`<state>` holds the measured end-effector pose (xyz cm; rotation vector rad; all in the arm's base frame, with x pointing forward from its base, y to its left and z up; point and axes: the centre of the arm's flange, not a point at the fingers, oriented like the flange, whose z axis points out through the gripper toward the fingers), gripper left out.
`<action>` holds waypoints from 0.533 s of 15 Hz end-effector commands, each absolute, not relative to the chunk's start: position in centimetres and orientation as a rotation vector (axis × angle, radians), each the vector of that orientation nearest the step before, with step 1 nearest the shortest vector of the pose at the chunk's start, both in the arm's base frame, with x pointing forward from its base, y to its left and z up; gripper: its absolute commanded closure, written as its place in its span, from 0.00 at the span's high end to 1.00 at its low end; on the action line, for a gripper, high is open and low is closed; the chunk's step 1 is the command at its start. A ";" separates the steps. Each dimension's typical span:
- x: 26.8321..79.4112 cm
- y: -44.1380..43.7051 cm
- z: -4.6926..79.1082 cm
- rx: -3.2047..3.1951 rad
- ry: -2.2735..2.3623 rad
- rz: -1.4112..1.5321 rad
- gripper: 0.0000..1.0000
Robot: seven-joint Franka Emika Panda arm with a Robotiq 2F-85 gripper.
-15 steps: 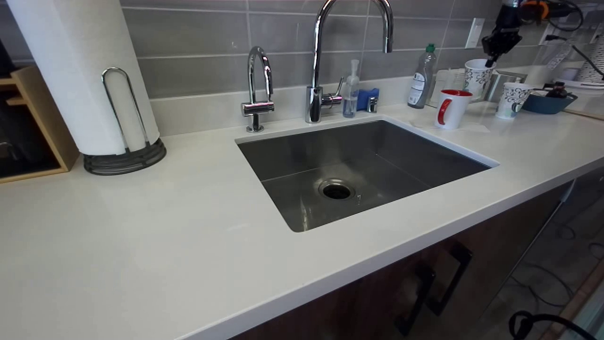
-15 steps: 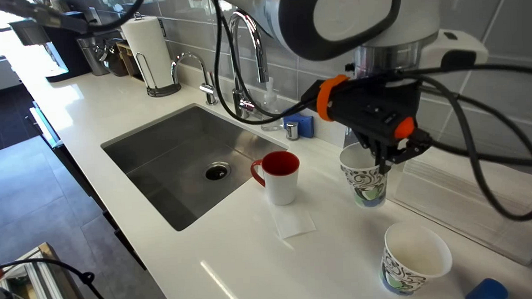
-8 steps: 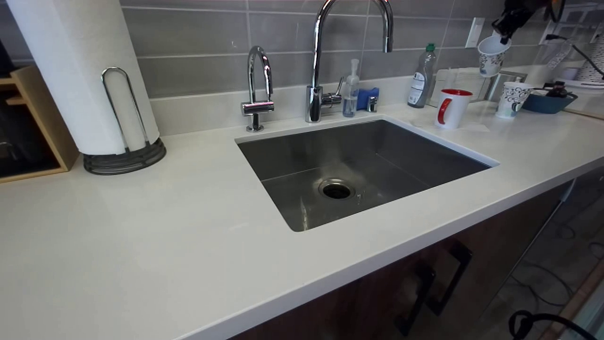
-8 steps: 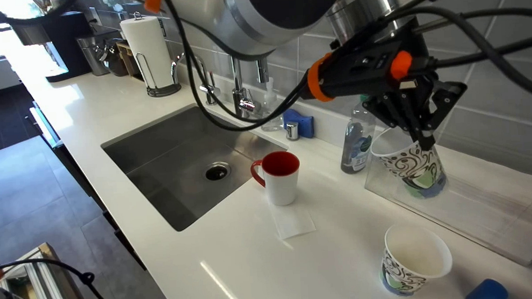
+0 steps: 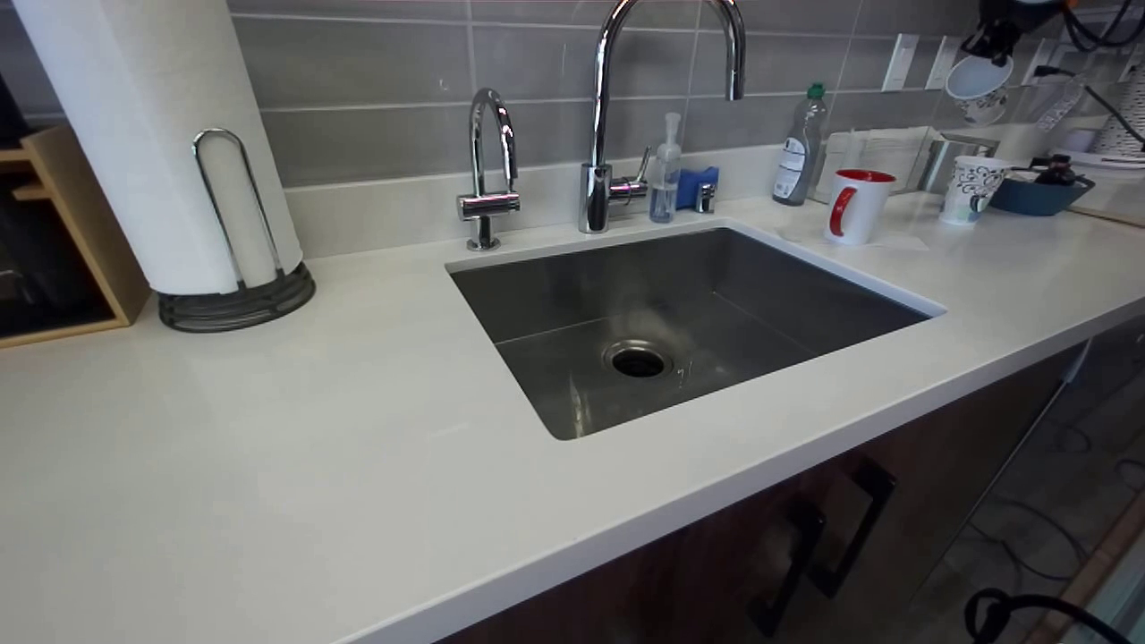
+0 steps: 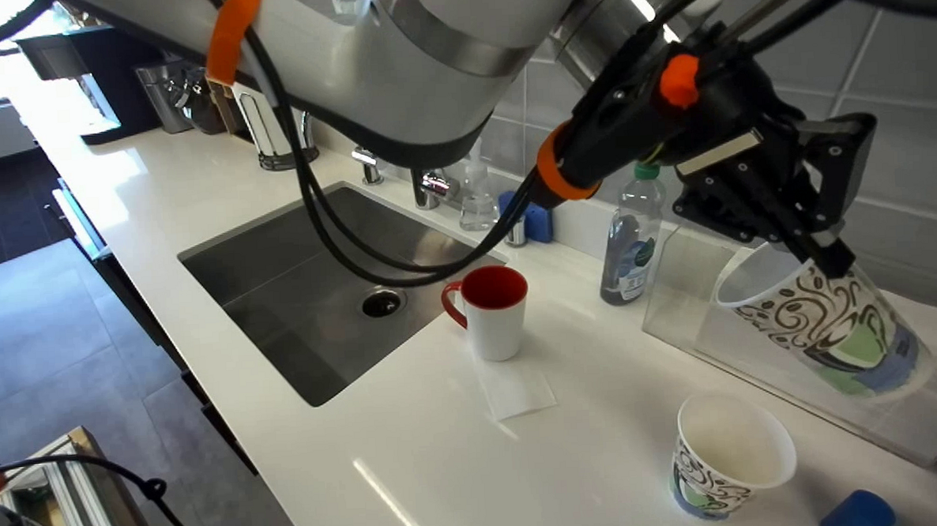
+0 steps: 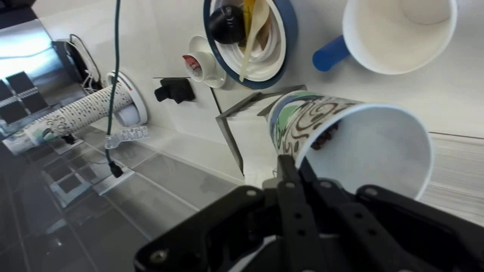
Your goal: Pick the white paper cup on the left and pour its contents into the white paper cup on the right
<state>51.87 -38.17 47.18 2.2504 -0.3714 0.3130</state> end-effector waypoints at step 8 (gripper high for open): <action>49.5 -37.2 44.0 2.026 -0.439 0.034 0.01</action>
